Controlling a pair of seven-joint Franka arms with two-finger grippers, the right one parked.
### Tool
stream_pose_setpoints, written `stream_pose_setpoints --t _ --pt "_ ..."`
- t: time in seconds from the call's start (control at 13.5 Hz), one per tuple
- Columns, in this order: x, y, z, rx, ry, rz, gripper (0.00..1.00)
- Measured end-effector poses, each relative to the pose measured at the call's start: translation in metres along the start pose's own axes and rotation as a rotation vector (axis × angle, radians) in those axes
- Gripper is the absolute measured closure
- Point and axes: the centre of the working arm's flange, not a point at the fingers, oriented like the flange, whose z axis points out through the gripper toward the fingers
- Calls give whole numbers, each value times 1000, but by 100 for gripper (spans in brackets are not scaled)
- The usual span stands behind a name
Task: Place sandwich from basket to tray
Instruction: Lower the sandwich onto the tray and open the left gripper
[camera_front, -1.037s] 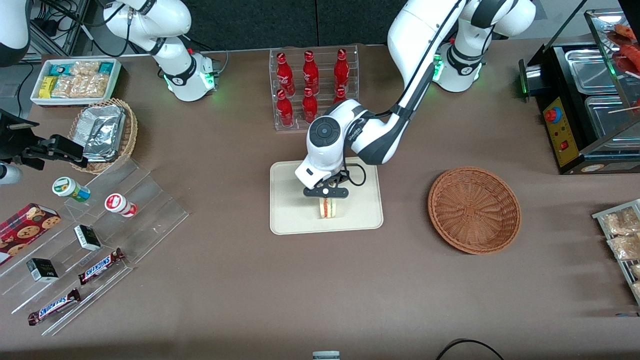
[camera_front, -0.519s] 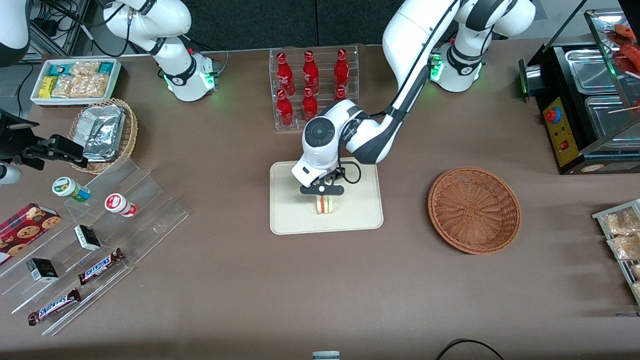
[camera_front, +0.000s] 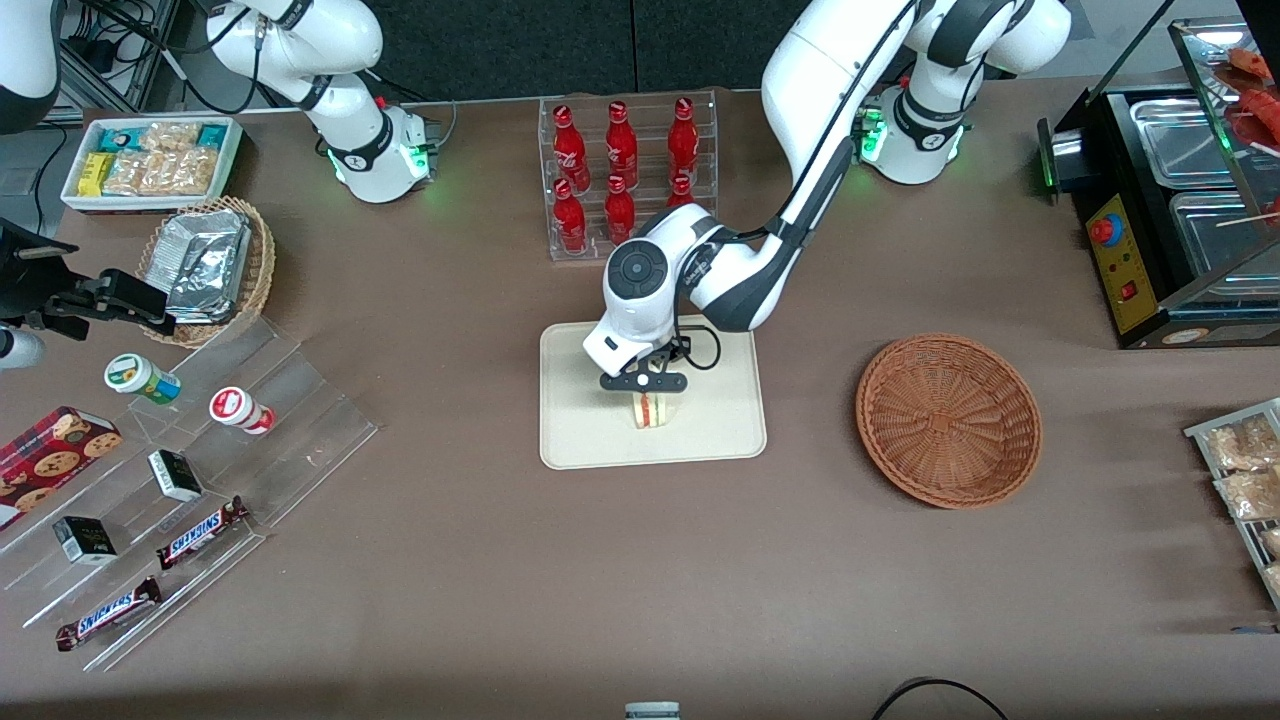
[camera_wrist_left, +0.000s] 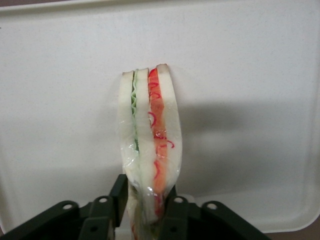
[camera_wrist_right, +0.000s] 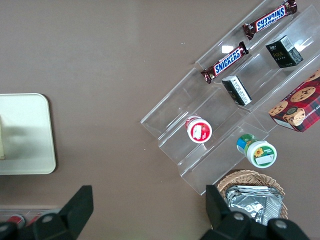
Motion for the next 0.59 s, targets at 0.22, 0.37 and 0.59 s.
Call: stream_pose_setpoints --t 0.22,0.37,0.59 --pt "7 5 -15 -48 -1 -51 28" --pt "12 7 -28 -73 -4 -70 6" --pt "14 3 -55 -71 -13 -93 0"
